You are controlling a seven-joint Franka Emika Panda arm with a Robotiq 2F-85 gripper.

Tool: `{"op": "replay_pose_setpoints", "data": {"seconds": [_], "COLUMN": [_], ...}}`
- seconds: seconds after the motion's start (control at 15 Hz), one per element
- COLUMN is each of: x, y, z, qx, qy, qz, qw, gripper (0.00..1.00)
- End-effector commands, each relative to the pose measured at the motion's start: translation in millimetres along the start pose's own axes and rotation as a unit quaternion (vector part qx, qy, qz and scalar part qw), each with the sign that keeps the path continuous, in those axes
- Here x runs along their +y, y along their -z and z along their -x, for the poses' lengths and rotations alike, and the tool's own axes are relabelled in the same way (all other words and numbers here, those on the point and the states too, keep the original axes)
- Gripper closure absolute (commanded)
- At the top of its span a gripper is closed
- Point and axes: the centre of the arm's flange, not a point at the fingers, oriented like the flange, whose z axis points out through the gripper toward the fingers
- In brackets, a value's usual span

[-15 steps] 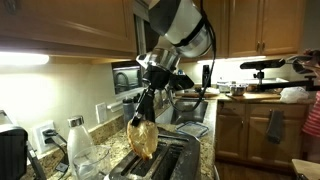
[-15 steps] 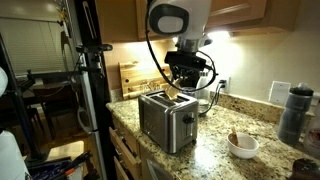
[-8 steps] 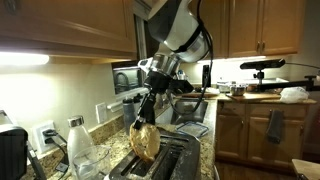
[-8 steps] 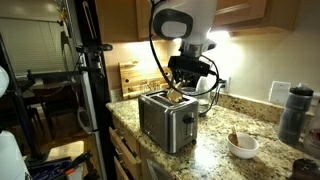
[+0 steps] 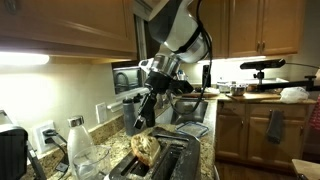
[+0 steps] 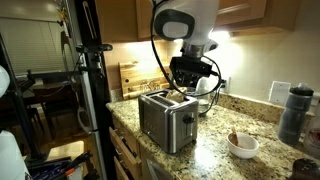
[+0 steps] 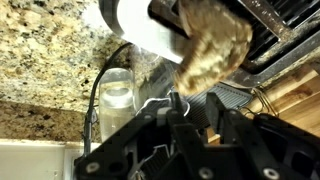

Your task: Put the bread in the toaster

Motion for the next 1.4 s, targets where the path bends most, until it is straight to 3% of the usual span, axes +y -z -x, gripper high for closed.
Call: {"op": "replay_pose_setpoints", "data": {"seconds": [0.0, 0.4, 0.93, 1.33], "x": [5.8, 16.8, 44.8, 72.4], "y": [11.4, 31.2, 66.9, 86.9], "z": [-1.4, -4.3, 12.4, 39.1], "qx": [0.012, 0.022, 0.033, 0.013], "qy": [0.005, -0.006, -0.016, -0.029], "qz": [0.004, 0.027, 0.083, 0.121], "qw": [0.9999, 0.9994, 0.9959, 0.9922], "gripper": [0.37, 0.01, 0.0, 0.0]}}
